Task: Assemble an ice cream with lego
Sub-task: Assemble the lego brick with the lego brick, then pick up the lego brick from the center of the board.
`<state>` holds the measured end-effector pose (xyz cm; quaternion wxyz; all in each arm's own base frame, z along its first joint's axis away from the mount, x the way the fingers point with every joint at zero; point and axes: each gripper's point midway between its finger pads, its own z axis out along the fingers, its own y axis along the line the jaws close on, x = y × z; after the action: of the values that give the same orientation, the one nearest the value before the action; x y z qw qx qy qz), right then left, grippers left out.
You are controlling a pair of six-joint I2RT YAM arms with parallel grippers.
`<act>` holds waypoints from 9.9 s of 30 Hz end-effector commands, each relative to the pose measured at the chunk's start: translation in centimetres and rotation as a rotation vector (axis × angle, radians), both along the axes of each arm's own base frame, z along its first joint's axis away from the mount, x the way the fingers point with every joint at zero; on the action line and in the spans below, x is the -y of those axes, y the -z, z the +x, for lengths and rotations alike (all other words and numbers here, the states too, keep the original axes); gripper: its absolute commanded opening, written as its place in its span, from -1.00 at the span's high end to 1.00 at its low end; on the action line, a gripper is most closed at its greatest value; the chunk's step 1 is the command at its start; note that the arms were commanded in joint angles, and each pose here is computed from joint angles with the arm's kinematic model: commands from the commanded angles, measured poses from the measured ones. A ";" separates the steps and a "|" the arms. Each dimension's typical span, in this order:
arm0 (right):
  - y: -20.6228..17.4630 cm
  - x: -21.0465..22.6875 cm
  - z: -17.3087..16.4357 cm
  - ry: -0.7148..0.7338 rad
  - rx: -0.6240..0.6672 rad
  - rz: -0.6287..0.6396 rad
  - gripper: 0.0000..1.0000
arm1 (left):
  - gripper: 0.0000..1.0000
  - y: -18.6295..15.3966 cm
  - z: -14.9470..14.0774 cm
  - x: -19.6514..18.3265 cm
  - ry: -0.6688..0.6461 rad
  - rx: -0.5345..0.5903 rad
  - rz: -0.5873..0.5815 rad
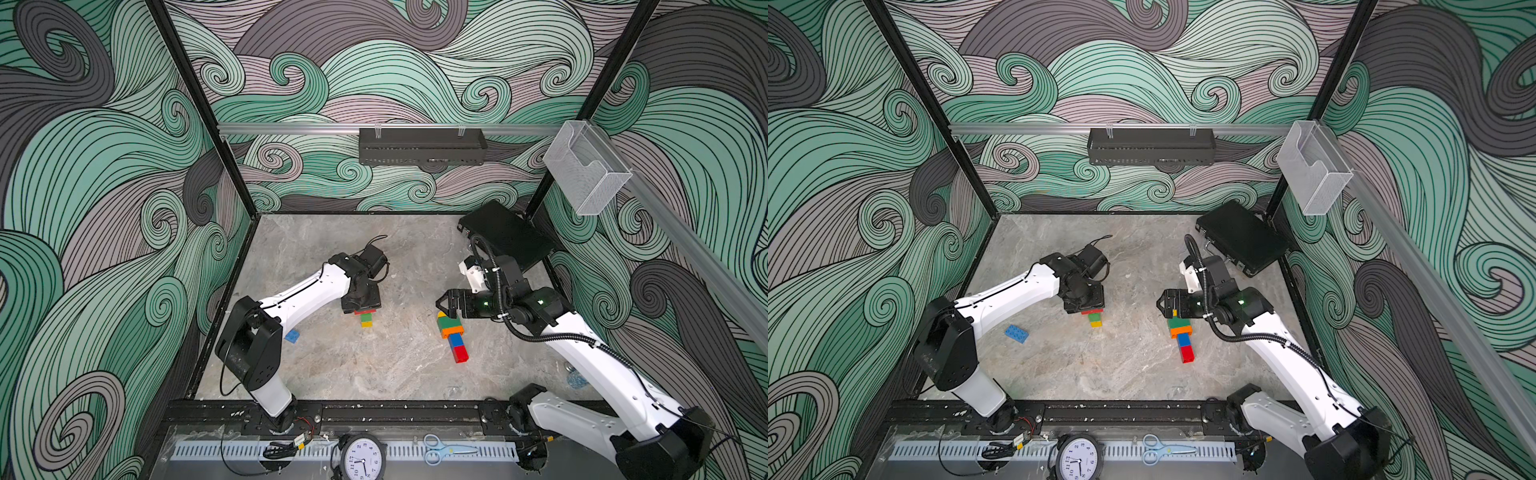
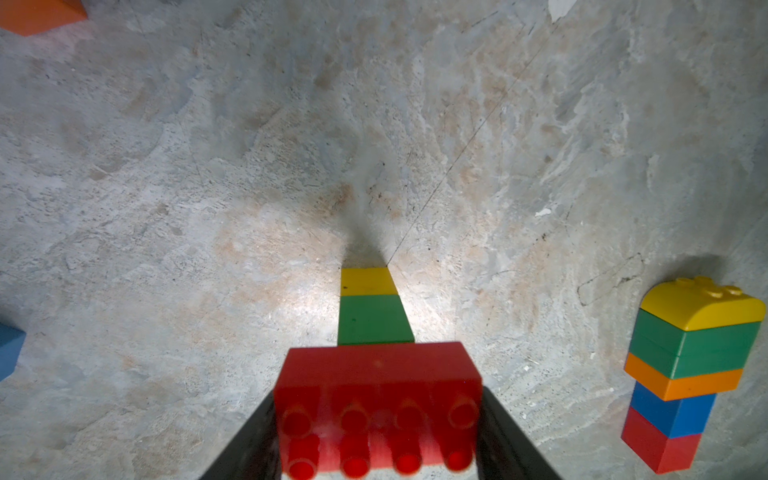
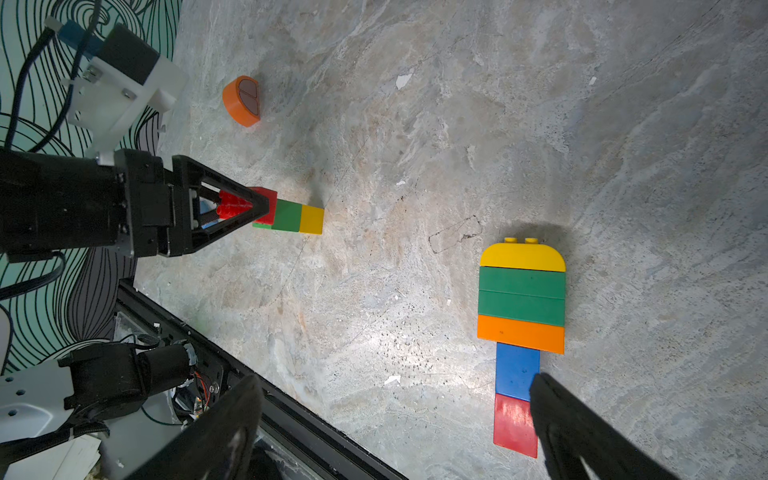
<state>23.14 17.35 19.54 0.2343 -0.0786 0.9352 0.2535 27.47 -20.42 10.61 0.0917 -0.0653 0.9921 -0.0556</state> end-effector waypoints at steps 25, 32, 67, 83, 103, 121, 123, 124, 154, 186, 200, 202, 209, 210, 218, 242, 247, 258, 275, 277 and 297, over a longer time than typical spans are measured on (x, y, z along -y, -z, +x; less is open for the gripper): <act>-0.2 0.2 -0.1 0.009 -0.006 -0.006 -0.99 | 0.20 1.2 -0.8 0.2 0.034 -0.026 0.022; -0.2 0.2 -0.2 0.009 -0.005 -0.007 -0.99 | 0.21 1.4 -1.0 0.5 0.047 -0.040 0.036; -0.3 0.6 -0.3 0.017 -0.005 -0.020 -0.99 | 0.37 5.2 -3.9 -0.2 0.053 -0.204 0.078; -0.7 0.5 0.0 0.019 -0.002 -0.025 -0.99 | 0.32 4.5 -2.9 0.1 0.089 -0.185 0.088; -0.8 0.4 0.2 0.019 0.003 -0.026 -0.99 | -0.06 1.6 -1.2 0.3 0.067 -0.081 0.068; -0.6 0.7 0.0 0.023 0.004 -0.030 -0.99 | -0.28 1.0 -1.0 0.5 0.072 -0.065 0.073; -0.5 0.7 0.0 0.025 0.003 -0.031 -0.99 | -0.29 0.9 -1.0 0.5 0.072 -0.062 0.072; -0.5 0.7 -0.1 0.025 0.005 -0.030 -0.99 | -0.30 0.8 -0.9 0.5 0.072 -0.059 0.073; -0.7 0.7 0.0 0.022 0.010 -0.028 -0.99 | -0.85 -3.1 -1.2 -0.2 0.061 0.024 0.044; -1.7 0.4 0.3 -0.016 0.064 -0.018 -0.98 | -0.97 4.6 -7.5 -17.4 -0.513 0.080 0.033; -1.8 1.1 0.0 -0.002 0.073 -0.032 -0.99 | -0.97 6.6 -3.5 -18.0 -0.485 0.087 0.023; -1.8 1.2 0.0 0.001 0.074 -0.034 -0.99 | -0.97 7.0 -2.9 -17.6 -0.475 0.061 0.013; -1.8 1.4 -0.3 0.012 0.070 -0.036 -0.99 | -0.97 7.2 0.3 -16.2 -0.463 0.081 -0.047; -1.8 1.5 -0.3 0.014 0.070 -0.036 -0.99 | -0.97 6.9 0.7 -16.3 -0.460 0.090 -0.041; -1.7 1.4 -0.3 0.014 0.062 -0.030 -0.99 | -0.97 7.1 2.1 -17.2 -0.469 0.066 0.042; -3.3 1.4 -0.3 -0.012 0.124 -0.007 -0.98 | -0.91 5.2 -1.1 -23.4 -0.548 0.028 0.033; -4.2 1.9 -0.4 -0.016 0.146 -0.008 -0.99 | -0.89 6.4 0.1 -23.6 -0.524 0.018 0.031; -4.2 2.8 -0.6 -0.012 0.147 0.000 -0.99 | -0.84 7.6 0.7 -21.0 -0.423 -0.013 0.017; -4.2 2.3 0.0 -0.017 0.127 0.020 -0.99 | -0.80 8.2 -0.6 -22.4 -0.555 -0.093 0.136; -4.3 2.3 -0.1 -0.016 0.127 0.021 -0.99 | -0.80 8.3 -0.8 -22.5 -0.581 -0.101 0.136; -4.4 2.4 -0.2 -0.009 0.118 0.021 -0.99 | -0.55 7.6 -0.4 -22.1 -0.642 -0.058 0.096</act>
<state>22.86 14.95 23.08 0.2828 -0.0959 0.9196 0.2552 26.89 1.83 2.16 0.0658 -0.3671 0.9273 0.0319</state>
